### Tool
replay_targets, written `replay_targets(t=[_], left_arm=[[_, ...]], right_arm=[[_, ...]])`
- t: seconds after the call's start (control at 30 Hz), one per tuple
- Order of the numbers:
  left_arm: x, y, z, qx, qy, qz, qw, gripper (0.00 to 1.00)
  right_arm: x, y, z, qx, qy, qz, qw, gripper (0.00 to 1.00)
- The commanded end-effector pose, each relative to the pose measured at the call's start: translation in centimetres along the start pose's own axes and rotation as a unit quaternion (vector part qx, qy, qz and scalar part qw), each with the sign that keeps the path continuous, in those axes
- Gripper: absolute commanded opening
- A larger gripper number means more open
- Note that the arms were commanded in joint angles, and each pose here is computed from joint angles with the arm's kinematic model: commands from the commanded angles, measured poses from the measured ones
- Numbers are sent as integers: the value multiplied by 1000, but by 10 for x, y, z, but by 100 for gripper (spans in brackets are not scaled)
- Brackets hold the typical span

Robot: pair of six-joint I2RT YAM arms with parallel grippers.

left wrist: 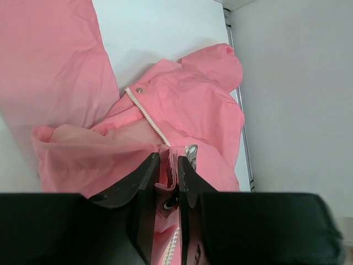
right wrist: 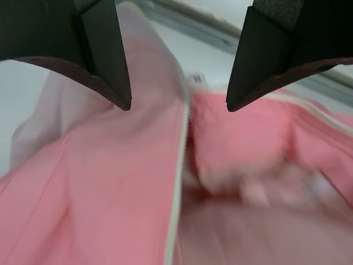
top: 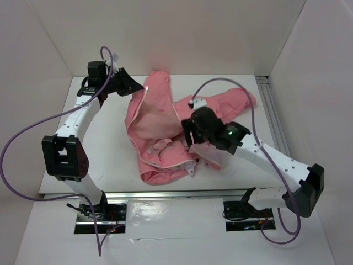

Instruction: Zip up the jacket

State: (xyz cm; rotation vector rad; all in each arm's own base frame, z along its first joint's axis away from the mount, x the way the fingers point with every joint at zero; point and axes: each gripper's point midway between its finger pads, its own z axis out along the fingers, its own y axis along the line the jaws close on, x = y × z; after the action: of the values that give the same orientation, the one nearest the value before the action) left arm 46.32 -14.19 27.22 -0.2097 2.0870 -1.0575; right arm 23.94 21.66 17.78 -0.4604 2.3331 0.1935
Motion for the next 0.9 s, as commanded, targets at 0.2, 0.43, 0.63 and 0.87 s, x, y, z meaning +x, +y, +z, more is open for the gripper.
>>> replay_targets(t=[0.2, 0.43, 0.63, 0.87], left_arm=[[23, 27, -7, -47, 13, -27, 998, 0], [62, 55, -13, -80, 43, -46, 995, 0], [60, 59, -24, -88, 33, -38, 995, 0], [56, 53, -26, -80, 30, -23, 996, 0]], right_arm=[[-172, -36, 66, -19, -88, 93, 992, 61], [-178, -30, 171, -18, -24, 94, 995, 81], [-152, -31, 222, -28, 5, 106, 994, 69], [-165, -43, 201, -28, -46, 139, 989, 15]])
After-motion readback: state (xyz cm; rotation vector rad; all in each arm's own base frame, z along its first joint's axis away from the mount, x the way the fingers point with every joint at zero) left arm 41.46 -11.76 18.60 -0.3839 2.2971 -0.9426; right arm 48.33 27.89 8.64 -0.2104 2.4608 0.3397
